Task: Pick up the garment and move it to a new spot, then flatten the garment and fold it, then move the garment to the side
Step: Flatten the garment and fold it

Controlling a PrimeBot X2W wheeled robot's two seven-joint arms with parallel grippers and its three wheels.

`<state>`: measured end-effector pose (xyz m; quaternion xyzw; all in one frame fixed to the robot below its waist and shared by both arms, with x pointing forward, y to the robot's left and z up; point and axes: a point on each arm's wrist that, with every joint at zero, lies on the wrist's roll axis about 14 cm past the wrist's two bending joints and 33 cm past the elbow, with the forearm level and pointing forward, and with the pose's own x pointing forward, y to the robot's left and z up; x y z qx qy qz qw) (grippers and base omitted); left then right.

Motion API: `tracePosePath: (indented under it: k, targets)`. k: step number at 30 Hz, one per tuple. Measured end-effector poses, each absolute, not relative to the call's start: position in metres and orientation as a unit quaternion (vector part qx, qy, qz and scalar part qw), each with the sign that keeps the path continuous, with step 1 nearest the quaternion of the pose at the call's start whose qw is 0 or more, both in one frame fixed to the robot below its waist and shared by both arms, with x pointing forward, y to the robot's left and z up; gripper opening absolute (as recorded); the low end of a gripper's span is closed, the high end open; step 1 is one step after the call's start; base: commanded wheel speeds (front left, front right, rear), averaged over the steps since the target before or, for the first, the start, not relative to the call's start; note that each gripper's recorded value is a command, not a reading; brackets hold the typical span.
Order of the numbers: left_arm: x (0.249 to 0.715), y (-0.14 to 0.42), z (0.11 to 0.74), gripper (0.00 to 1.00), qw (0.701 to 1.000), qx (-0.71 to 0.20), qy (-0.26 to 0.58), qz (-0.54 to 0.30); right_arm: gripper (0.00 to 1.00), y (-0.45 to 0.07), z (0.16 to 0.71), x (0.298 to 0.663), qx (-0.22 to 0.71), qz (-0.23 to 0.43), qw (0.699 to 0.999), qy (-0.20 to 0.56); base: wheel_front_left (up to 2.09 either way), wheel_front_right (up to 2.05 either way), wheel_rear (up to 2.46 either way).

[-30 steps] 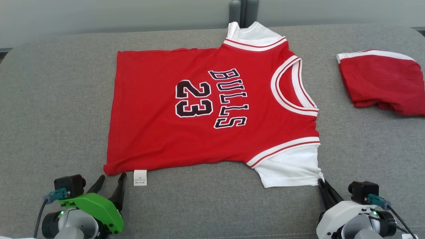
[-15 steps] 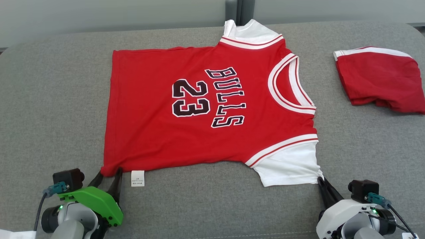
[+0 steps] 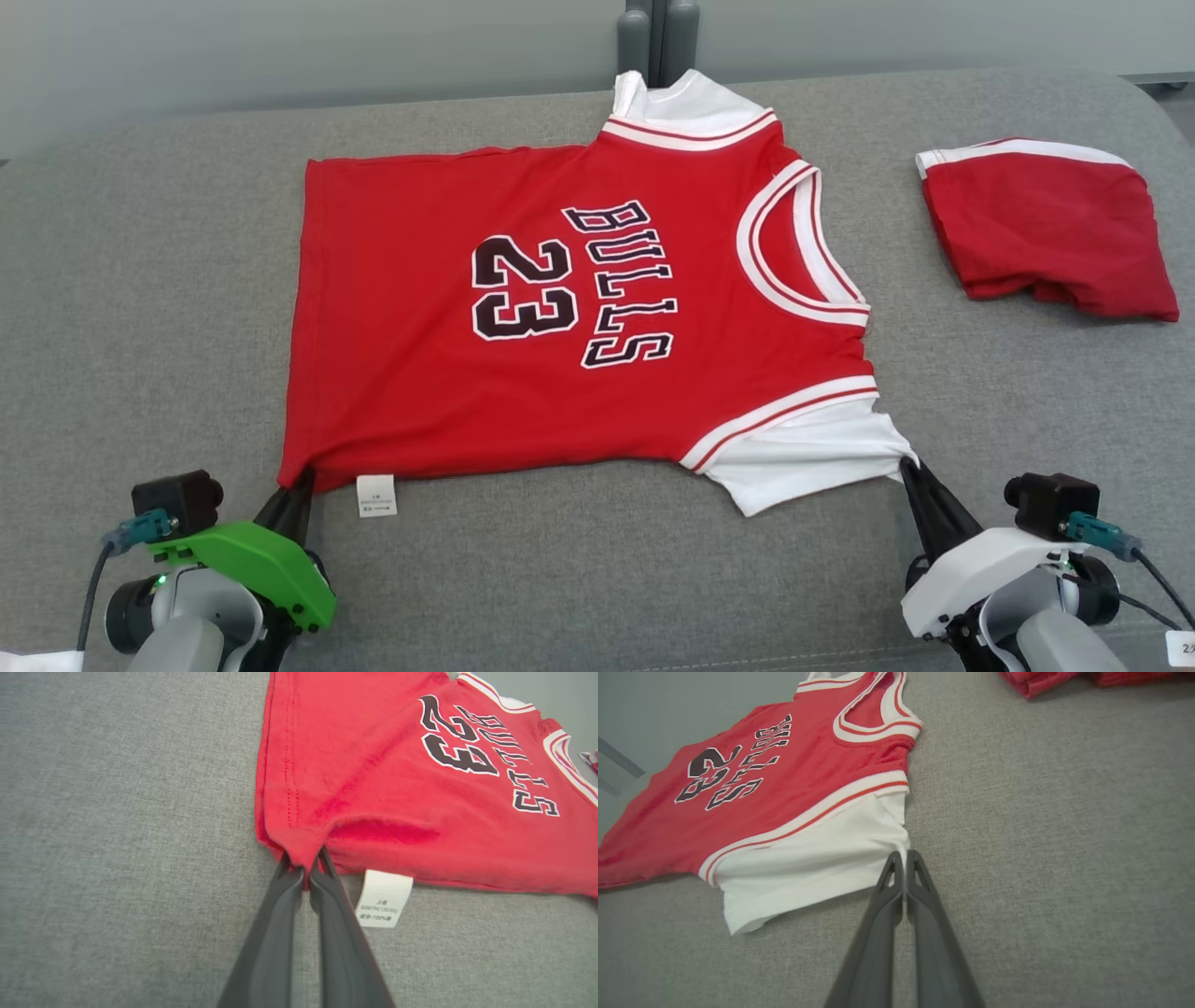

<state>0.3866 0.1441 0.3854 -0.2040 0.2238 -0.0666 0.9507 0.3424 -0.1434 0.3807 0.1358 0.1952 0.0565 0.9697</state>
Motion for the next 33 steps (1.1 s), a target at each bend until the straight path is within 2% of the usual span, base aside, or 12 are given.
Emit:
tracePosePath:
  k: [5, 14, 21, 28, 33]
  targets:
    - [0.380, 0.148, 0.385, 0.00, 0.950, -0.201, 0.229, -0.070, 0.00, -0.146, 0.402, 0.346, 0.173, 0.062, 0.968, 0.170, 0.00, 0.00, 0.00]
    - [0.368, 0.150, 0.386, 0.00, 0.945, -0.209, 0.239, -0.081, 0.00, -0.162, 0.421, 0.327, 0.238, 0.046, 0.957, 0.162, 0.00, 0.00, 0.00]
    - [0.365, 0.154, 0.388, 0.00, 0.942, -0.204, 0.248, -0.093, 0.00, -0.155, 0.423, 0.306, 0.285, 0.055, 0.937, 0.192, 0.00, 0.00, 0.00]
    - [0.372, 0.148, 0.393, 0.00, 0.936, -0.200, 0.263, -0.125, 0.00, -0.149, 0.434, 0.316, 0.274, 0.090, 0.935, 0.206, 0.00, 0.00, 0.00]
    - [0.395, 0.147, 0.406, 0.00, 0.932, -0.178, 0.273, -0.160, 0.00, -0.140, 0.458, 0.344, 0.287, 0.127, 0.930, 0.192, 0.00, 0.00, 0.00]
